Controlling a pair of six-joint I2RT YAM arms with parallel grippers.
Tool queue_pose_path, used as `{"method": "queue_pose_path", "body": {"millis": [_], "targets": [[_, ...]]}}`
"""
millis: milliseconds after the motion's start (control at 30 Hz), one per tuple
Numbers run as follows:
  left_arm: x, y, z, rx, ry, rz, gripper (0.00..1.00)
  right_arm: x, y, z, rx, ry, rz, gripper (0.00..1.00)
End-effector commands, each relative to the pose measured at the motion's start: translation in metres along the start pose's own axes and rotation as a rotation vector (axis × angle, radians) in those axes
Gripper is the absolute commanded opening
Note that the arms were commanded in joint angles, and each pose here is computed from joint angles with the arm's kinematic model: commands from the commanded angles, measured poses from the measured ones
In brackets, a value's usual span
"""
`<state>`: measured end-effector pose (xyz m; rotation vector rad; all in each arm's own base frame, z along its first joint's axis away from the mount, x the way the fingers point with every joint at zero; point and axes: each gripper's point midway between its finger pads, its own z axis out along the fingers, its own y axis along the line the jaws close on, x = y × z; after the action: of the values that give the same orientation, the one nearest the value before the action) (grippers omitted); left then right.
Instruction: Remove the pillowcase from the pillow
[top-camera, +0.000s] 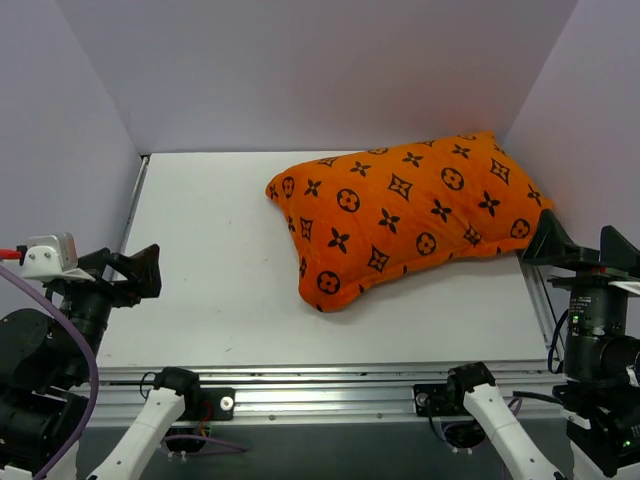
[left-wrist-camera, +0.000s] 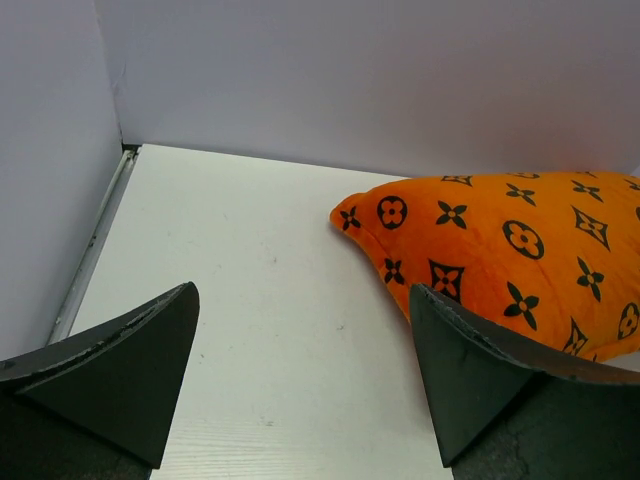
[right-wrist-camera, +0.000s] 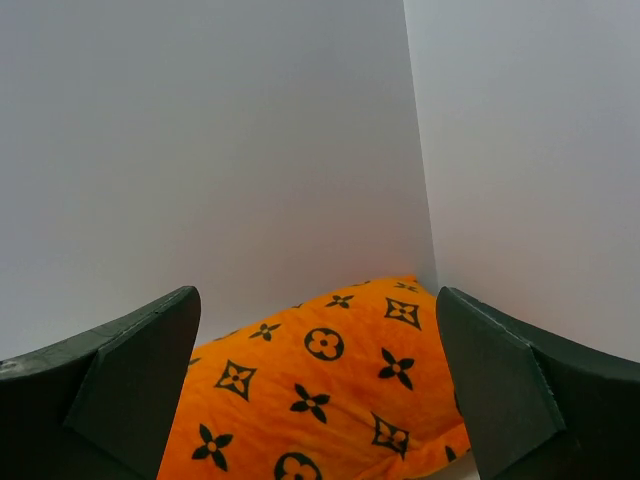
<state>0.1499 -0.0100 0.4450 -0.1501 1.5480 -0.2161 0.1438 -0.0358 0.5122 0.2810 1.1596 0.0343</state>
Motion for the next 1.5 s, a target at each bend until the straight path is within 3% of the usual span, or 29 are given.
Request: {"method": "queue_pose_path", "body": {"millis": [0, 167, 267, 600, 700, 933, 1233, 1333, 1433, 1467], "targets": [[0.006, -0.005, 0.004, 0.022, 0.018, -0.009, 0.94, 0.004, 0.006, 0.006, -0.017, 0.004, 0.011, 1.0], [0.024, -0.005, 0.017, 0.019, 0.059, -0.01, 0.94, 0.033, 0.013, 0.016, -0.027, 0.107, 0.009, 1.0], [0.039, -0.009, 0.029, 0.03, 0.098, -0.019, 0.94, 0.072, 0.02, 0.026, -0.03, 0.233, -0.012, 1.0], [0.106, -0.016, 0.083, 0.046, 0.242, -0.024, 0.94, 0.267, 0.034, 0.032, 0.016, 0.846, -0.062, 1.0], [0.133, -0.018, 0.094, 0.057, 0.294, -0.036, 0.94, 0.313, 0.045, 0.028, -0.013, 0.947, -0.023, 1.0], [0.199, -0.003, 0.104, 0.014, 0.393, -0.029, 0.94, 0.374, 0.082, 0.029, -0.094, 1.034, 0.139, 1.0], [0.2, 0.015, 0.103, -0.079, 0.392, -0.003, 0.94, 0.437, 0.085, 0.033, 0.021, 1.05, 0.136, 0.98], [0.201, 0.017, 0.103, -0.09, 0.403, -0.001, 0.94, 0.449, 0.09, 0.034, 0.028, 1.045, 0.127, 0.84], [0.202, 0.019, 0.102, -0.099, 0.406, -0.001, 0.94, 0.461, 0.094, 0.03, 0.024, 1.063, 0.109, 0.46], [0.202, 0.02, 0.102, -0.101, 0.407, 0.0, 0.94, 0.462, 0.099, 0.031, 0.013, 1.062, 0.11, 0.21]]}}
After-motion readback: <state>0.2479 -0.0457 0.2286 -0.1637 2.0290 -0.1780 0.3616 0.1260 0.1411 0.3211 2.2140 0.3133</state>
